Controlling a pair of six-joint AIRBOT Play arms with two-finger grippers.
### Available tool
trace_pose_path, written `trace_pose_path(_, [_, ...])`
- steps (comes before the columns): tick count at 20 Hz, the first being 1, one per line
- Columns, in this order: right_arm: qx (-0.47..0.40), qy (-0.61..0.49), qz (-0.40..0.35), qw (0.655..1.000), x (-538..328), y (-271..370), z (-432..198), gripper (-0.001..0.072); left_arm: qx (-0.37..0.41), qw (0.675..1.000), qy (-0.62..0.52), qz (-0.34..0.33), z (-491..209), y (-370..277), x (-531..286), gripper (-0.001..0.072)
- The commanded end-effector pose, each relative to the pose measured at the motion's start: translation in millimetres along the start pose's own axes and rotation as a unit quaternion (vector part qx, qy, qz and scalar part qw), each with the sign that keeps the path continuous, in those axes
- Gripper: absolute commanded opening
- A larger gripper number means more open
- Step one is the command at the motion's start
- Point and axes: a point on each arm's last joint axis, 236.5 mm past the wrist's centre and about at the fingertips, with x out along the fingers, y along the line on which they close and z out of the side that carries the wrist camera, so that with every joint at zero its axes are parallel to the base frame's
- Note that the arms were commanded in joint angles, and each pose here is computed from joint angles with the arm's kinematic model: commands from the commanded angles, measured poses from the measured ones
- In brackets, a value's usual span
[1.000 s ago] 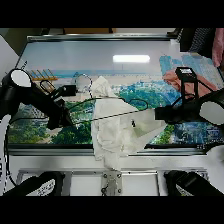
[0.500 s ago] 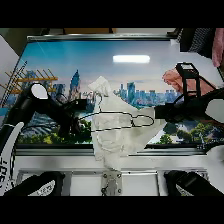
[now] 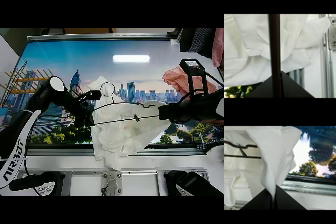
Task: Fold the clothes and pants, and hang the long-sleeved shirts on hangers.
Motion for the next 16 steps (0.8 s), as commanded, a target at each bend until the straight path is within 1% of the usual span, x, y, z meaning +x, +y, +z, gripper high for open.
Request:
trace_pose_path(1, [-0.002,-0.008,0.004,1.0,-1.0,2.0,3.7,0.0016,0.0,1.0,-0.021,-0.008,15.5,4.4,5.4,0.0013])
trace_pose_path(4, [-0.004,-0.032,0.021,0.999,-1.0,10.8,15.5,0.0016,0.001,1.0,-0.017,-0.012,15.7,1.6,16.7,0.0013])
trace_pose_path(7, [-0.022,-0.042,0.048,0.998,1.6,33.0,20.3,0.0016,-0.002,1.0,-0.019,-0.007,15.5,4.4,18.7,0.0014])
trace_pose_path(11, [-0.073,-0.064,0.087,0.992,11.0,80.7,27.5,0.0016,-0.002,1.0,-0.019,-0.007,15.2,4.6,18.9,0.0013])
trace_pose_path(16, [-0.132,-0.101,0.145,0.975,22.6,152.2,34.0,0.0016,-0.002,1.0,-0.019,-0.007,15.2,4.6,18.9,0.0014])
